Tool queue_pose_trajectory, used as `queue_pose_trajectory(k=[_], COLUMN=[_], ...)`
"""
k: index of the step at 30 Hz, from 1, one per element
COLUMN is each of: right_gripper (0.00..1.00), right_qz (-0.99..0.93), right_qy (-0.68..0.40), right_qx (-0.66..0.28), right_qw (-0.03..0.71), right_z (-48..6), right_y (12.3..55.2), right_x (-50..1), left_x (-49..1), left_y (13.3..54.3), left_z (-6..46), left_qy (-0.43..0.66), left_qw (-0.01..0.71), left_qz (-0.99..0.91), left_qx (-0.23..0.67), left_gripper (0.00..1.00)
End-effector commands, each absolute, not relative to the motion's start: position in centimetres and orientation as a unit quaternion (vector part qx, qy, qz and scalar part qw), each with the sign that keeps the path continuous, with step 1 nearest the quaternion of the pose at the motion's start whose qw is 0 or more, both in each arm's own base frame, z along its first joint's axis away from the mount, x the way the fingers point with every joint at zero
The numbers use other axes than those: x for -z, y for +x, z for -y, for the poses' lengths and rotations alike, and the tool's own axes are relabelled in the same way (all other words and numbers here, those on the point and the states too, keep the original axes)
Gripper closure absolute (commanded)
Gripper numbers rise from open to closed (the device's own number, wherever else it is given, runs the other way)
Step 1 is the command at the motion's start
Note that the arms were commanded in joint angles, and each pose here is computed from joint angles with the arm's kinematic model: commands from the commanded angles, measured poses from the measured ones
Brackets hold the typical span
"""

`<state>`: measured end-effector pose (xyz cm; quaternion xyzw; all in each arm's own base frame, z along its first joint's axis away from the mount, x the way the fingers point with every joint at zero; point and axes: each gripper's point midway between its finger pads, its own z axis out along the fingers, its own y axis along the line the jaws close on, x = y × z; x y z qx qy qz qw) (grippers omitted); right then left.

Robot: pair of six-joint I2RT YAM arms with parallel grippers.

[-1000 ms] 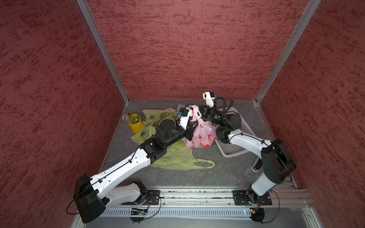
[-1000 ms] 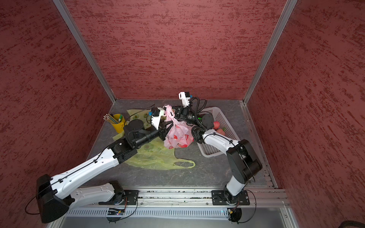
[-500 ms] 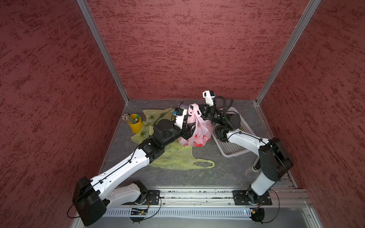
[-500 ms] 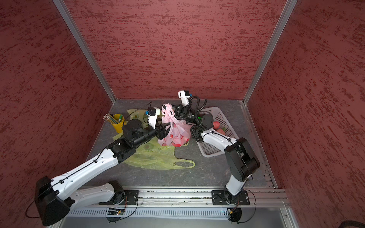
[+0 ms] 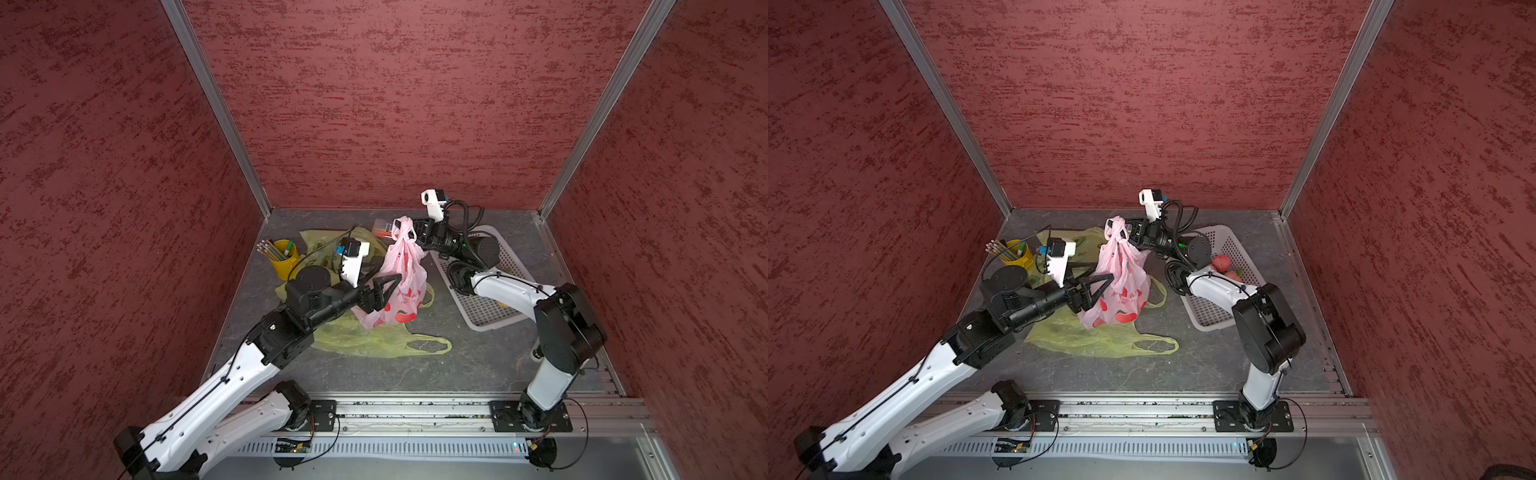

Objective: Place the peach into a plastic bag & tie a knot
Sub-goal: Cross the plastic bag with the plastic bag.

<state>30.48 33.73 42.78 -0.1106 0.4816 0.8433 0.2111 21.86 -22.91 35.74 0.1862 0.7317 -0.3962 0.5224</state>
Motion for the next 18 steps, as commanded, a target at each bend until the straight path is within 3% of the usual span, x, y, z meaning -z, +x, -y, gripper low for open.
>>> queue_pose_trajectory(k=[1, 11, 18], right_gripper=[1.0, 1.0, 1.0], right_qz=[-0.469, -0.493, -0.497], right_qy=[-0.142, -0.167, -0.17], right_qx=[-0.84, -0.814, -0.804], right_qw=[0.233, 0.259, 0.279], right_z=[-33.5, -33.8, -33.7], right_y=[29.8, 29.2, 29.3], right_x=[-43.9, -43.8, -44.3], left_x=[-37.5, -44.1, -44.2], left_y=[20.2, 23.1, 25.8], left_z=[21.9, 20.6, 21.1], left_qy=[0.172, 0.046, -0.014], left_qw=[0.493, 0.439, 0.396], left_qz=[-0.731, -0.656, -0.618], left_qx=[0.44, 0.612, 0.679], left_gripper=[0.3, 0.67, 0.61])
